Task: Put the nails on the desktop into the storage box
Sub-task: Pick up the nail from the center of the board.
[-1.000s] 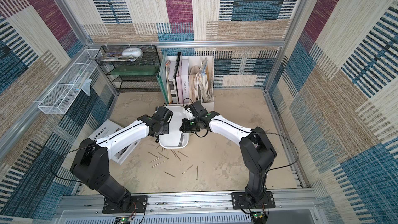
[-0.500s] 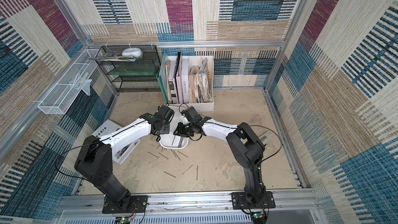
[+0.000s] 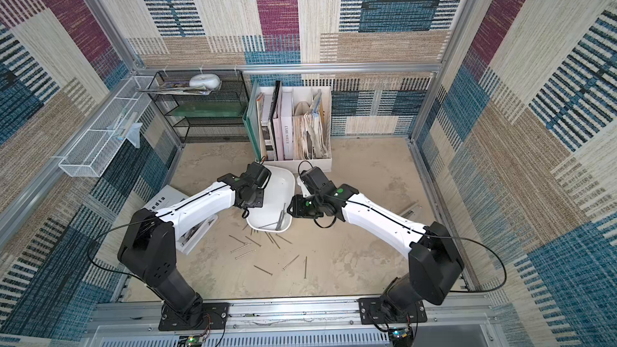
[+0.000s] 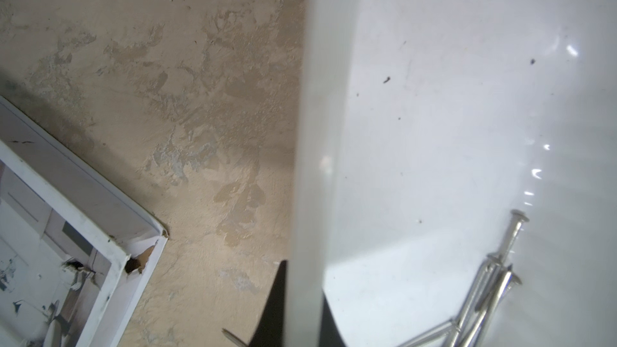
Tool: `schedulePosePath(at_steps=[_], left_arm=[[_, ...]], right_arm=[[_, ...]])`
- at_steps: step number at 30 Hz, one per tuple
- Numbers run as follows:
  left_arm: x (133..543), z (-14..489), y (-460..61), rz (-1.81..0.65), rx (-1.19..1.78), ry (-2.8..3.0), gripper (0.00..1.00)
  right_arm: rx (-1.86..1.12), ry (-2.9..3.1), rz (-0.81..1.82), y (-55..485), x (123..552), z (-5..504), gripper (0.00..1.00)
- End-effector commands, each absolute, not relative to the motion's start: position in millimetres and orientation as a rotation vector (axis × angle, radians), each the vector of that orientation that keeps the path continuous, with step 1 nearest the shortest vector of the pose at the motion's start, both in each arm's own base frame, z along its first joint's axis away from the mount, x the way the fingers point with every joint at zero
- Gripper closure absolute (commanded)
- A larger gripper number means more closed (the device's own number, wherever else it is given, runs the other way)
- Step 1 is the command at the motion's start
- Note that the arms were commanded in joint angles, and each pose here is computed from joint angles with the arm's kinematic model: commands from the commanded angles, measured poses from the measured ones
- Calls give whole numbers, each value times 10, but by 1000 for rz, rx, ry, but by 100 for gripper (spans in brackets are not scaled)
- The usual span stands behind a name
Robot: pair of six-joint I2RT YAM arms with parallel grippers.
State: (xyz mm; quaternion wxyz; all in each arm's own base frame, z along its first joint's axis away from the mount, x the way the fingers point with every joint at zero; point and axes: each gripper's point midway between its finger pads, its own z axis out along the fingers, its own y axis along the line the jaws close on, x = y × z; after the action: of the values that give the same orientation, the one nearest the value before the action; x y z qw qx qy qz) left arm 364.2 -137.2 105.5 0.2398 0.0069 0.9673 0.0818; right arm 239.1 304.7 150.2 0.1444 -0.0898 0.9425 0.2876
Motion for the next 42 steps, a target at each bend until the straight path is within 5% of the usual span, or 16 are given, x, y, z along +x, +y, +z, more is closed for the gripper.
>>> schedulePosePath(at_steps=[1,8,20,28,34,42], left_arm=[[3669,1096,-1377,224,35,2637,100],[3664,1054,-1401,210,41,2650,100],[3654,1066,-1433,180,45,2651,100],[3656,1083,-1434,182,52,2646,100],[3658,1072,-1444,178,58,2651,100],[3670,1001,-1481,176,71,2678,100]], right_arm=[[-239,2929,579,2687,1838,1086,56],[-270,3061,412,2812,1302,577,56],[-301,3148,143,2708,1226,46,63],[-296,3216,-3,2482,1103,-268,100],[-253,3128,-79,2290,1353,3,100],[-215,2756,455,2799,2292,1363,100]])
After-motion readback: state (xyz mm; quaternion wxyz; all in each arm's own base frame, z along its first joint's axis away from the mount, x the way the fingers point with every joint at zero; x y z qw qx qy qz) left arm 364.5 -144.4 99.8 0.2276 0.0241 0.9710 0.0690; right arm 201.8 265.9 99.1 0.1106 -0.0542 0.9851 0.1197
